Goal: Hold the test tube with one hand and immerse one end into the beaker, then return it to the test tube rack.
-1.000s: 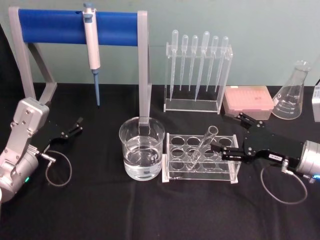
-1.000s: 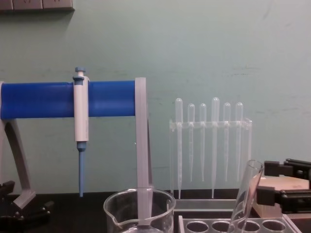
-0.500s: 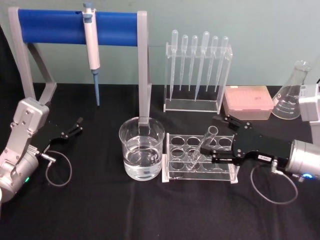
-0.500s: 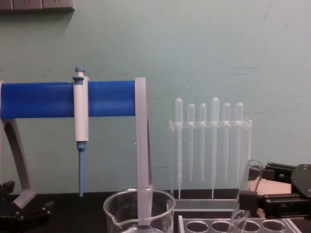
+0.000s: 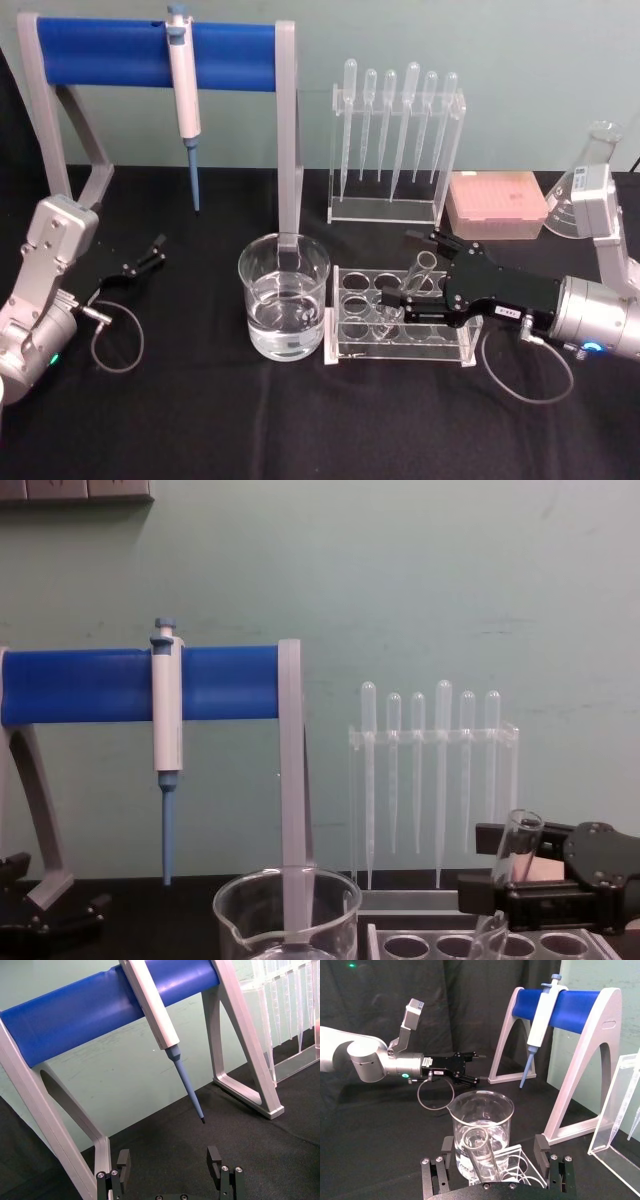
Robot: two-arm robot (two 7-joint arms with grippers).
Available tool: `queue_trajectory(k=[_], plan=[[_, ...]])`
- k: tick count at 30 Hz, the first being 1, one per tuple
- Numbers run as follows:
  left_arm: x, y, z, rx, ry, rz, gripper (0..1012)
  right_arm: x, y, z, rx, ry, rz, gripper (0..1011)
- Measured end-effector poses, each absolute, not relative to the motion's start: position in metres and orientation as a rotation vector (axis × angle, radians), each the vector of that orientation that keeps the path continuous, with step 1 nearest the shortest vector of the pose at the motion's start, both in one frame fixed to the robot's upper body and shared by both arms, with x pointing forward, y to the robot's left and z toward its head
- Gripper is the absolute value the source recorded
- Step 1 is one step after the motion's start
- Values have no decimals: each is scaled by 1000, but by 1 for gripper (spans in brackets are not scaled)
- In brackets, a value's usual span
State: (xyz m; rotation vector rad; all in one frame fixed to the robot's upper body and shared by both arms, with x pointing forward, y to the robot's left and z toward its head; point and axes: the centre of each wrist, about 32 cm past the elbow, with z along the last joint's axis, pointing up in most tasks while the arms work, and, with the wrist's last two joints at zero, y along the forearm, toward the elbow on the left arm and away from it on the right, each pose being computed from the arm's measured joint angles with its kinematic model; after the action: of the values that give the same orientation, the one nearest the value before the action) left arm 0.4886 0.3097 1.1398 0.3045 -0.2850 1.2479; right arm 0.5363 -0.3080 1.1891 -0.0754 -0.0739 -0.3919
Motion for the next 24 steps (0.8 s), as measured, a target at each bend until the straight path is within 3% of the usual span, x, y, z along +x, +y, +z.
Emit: queue_trajectory(k=[6, 11, 24], plan=[[489, 310, 1140, 304, -285, 1248, 1000, 536, -309, 1189, -76, -75, -393, 998], [489, 310, 1140, 304, -285, 1248, 1000, 536, -309, 1190, -76, -76, -393, 915], [489, 310, 1140, 304, -285, 1248, 1000, 535, -309, 1190, -75, -78, -393, 503]])
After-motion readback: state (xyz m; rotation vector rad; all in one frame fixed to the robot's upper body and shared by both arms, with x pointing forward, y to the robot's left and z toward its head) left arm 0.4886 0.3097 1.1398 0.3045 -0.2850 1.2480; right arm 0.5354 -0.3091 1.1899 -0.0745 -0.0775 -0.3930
